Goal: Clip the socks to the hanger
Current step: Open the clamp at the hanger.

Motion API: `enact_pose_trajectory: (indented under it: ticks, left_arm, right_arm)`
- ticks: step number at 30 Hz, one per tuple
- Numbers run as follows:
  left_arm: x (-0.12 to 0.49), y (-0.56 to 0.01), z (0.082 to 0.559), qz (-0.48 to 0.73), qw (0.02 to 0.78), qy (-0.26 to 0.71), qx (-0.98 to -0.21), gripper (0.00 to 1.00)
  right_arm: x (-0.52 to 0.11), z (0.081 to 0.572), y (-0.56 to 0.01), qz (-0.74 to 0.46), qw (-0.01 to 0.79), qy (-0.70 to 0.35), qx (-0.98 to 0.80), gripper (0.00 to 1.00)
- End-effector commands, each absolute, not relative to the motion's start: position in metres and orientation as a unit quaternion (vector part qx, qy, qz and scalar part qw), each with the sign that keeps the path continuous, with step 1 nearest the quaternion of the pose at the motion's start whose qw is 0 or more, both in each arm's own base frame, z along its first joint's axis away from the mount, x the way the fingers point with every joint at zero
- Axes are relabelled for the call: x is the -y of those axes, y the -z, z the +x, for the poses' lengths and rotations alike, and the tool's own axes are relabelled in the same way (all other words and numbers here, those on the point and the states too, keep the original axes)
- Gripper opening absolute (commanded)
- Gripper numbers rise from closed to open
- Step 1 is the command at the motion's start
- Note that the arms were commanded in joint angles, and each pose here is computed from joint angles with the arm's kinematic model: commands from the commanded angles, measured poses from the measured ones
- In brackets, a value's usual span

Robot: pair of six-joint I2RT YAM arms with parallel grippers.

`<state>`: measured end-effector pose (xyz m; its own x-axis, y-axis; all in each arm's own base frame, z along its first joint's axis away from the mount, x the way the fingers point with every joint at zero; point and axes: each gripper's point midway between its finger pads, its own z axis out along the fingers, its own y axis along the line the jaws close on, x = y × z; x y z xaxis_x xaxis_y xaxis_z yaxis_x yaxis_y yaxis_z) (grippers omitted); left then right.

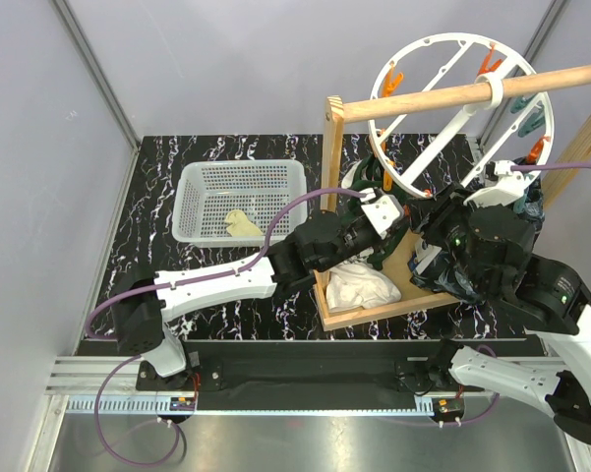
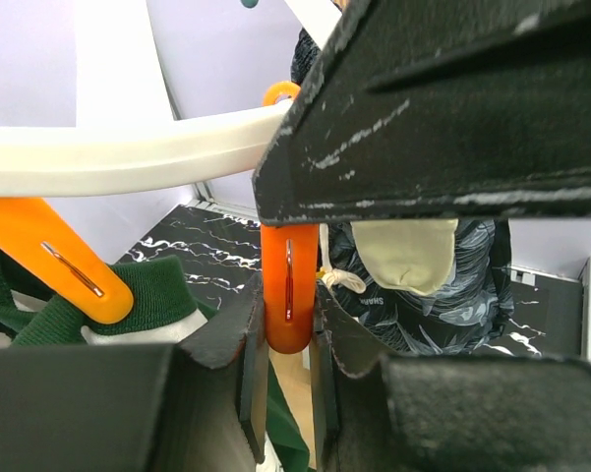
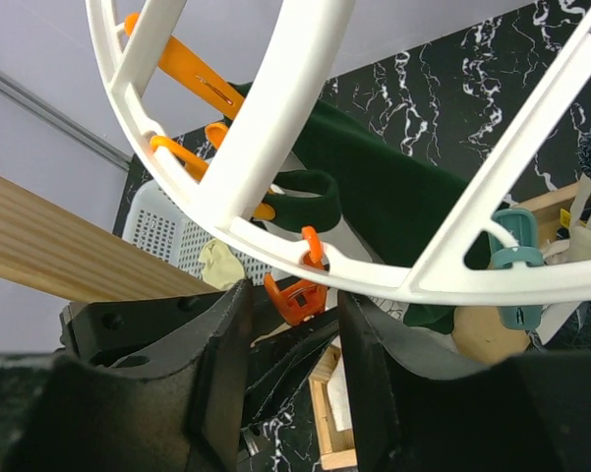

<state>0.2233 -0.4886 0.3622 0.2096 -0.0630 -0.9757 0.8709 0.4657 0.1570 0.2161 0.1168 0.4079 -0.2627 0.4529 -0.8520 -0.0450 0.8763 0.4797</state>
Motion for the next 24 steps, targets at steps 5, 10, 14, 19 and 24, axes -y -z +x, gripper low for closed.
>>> enact_pose_trajectory:
  ticks: [5, 10, 14, 19, 24]
  left_arm:
    - [0.484, -0.415, 0.217, 0.338, 0.705, 0.392, -0.485, 0.0]
    - [0.484, -0.416, 0.214, 0.336, 0.703, 0.397, -0.485, 0.0]
    - [0.484, -0.418, 0.211, 0.337, 0.702, 0.399, -0.484, 0.0]
    - [0.486, -0.416, 0.21, 0.338, 0.7, 0.401, -0.485, 0.0]
    - [0.488, -0.416, 0.208, 0.339, 0.699, 0.404, -0.483, 0.0]
  right_arm:
    - [-0.109, 0.223, -0.412, 0.15, 0.611, -0.193, -0.753, 0.51]
    - [-0.115, 0.229, -0.413, 0.143, 0.621, -0.19, -0.747, 0.51]
    - [-0.114, 0.232, -0.413, 0.143, 0.627, -0.183, -0.744, 0.47]
    - [-0.111, 0.233, -0.419, 0.145, 0.639, -0.184, -0.733, 0.43]
    - [-0.111, 0.234, -0.418, 0.146, 0.64, -0.18, -0.733, 0.39]
